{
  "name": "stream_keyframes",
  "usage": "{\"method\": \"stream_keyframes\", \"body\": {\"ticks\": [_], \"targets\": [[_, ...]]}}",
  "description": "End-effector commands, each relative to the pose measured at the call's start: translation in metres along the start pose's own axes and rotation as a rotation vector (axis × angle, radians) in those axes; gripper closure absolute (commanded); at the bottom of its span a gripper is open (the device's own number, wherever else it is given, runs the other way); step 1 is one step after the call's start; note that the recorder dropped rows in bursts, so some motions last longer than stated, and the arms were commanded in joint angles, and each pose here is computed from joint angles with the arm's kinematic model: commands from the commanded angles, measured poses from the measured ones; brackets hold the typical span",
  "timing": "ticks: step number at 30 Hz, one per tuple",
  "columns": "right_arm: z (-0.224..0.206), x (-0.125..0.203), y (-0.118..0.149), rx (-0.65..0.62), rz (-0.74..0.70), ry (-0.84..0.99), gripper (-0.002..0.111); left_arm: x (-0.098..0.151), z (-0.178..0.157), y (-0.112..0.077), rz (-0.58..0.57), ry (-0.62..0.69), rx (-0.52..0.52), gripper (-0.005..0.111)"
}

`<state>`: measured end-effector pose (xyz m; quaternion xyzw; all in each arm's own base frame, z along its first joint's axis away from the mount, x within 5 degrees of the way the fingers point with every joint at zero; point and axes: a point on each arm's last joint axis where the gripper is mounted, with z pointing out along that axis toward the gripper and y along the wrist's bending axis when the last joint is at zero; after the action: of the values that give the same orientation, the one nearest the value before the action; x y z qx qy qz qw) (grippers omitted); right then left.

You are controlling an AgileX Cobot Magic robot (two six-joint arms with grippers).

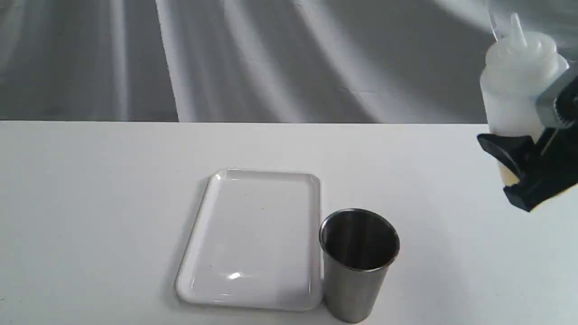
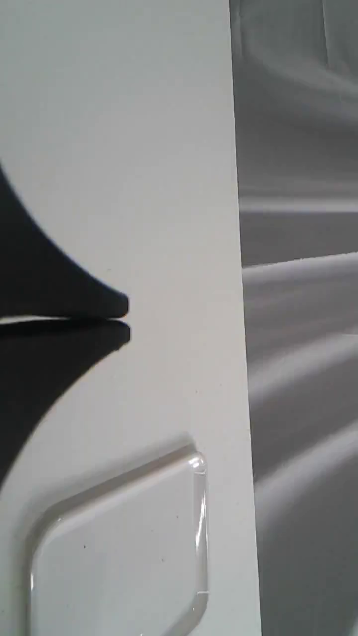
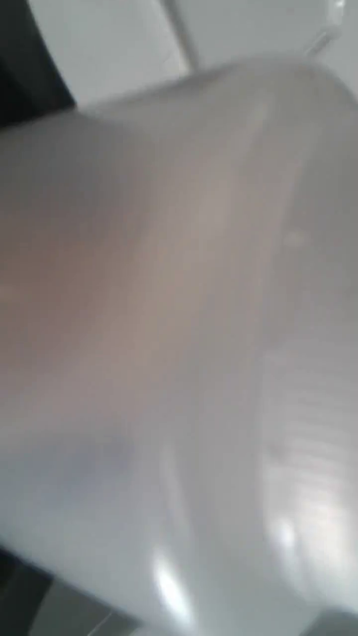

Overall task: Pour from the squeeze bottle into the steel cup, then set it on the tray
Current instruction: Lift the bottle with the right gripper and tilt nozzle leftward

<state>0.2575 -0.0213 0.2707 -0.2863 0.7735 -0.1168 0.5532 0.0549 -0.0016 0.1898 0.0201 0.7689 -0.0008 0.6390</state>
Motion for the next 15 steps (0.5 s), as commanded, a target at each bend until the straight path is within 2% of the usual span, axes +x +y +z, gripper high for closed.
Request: {"method": "stream_keyframes", "body": {"ticks": [1, 8, 15], "targets": [[-0.011, 0.008, 0.006, 0.012, -0.038, 0.044, 0.107, 0.001, 0.000, 0.000, -0.007, -0.006, -0.001, 0.107], [-0.014, 0.022, 0.036, -0.099, -0.191, 0.099, 0.106, 0.001, 0.000, 0.000, -0.004, -0.006, -0.002, 0.107], [-0.014, 0.031, 0.042, -0.077, -0.250, 0.196, 0.106, 0.001, 0.000, 0.000, -0.004, -0.006, -0.002, 0.107]]}}
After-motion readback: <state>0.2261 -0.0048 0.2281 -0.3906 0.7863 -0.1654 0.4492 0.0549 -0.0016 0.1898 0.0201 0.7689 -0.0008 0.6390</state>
